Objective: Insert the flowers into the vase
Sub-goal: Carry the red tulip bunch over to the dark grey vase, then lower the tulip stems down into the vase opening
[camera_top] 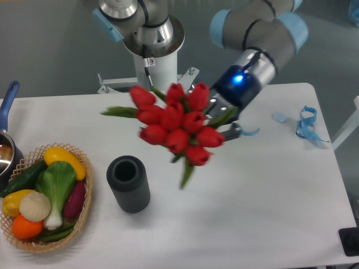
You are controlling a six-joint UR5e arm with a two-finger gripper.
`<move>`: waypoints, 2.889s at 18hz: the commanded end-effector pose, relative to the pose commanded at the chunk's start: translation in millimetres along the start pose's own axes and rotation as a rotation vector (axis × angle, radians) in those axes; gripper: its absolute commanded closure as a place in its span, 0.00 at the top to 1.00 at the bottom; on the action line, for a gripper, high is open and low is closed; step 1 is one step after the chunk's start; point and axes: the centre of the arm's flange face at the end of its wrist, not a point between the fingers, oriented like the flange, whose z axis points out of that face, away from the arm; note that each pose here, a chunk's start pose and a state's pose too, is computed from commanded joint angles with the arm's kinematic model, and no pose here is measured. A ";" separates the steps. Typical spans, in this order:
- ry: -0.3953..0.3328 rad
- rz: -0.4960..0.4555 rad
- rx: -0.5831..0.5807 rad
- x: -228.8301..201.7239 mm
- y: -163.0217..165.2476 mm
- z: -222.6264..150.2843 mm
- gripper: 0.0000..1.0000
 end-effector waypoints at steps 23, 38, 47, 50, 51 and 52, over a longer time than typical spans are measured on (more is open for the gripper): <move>0.113 -0.054 -0.019 23.2 45.8 60.7 0.15; 0.137 -0.023 -0.034 29.4 136.6 69.9 0.15; 0.137 -0.041 -0.036 28.8 166.9 68.9 0.19; 0.132 -0.031 -0.034 27.0 167.1 65.9 0.40; 0.132 -0.024 -0.034 26.6 166.5 65.9 0.53; 0.126 -0.023 -0.033 24.7 166.7 62.9 0.63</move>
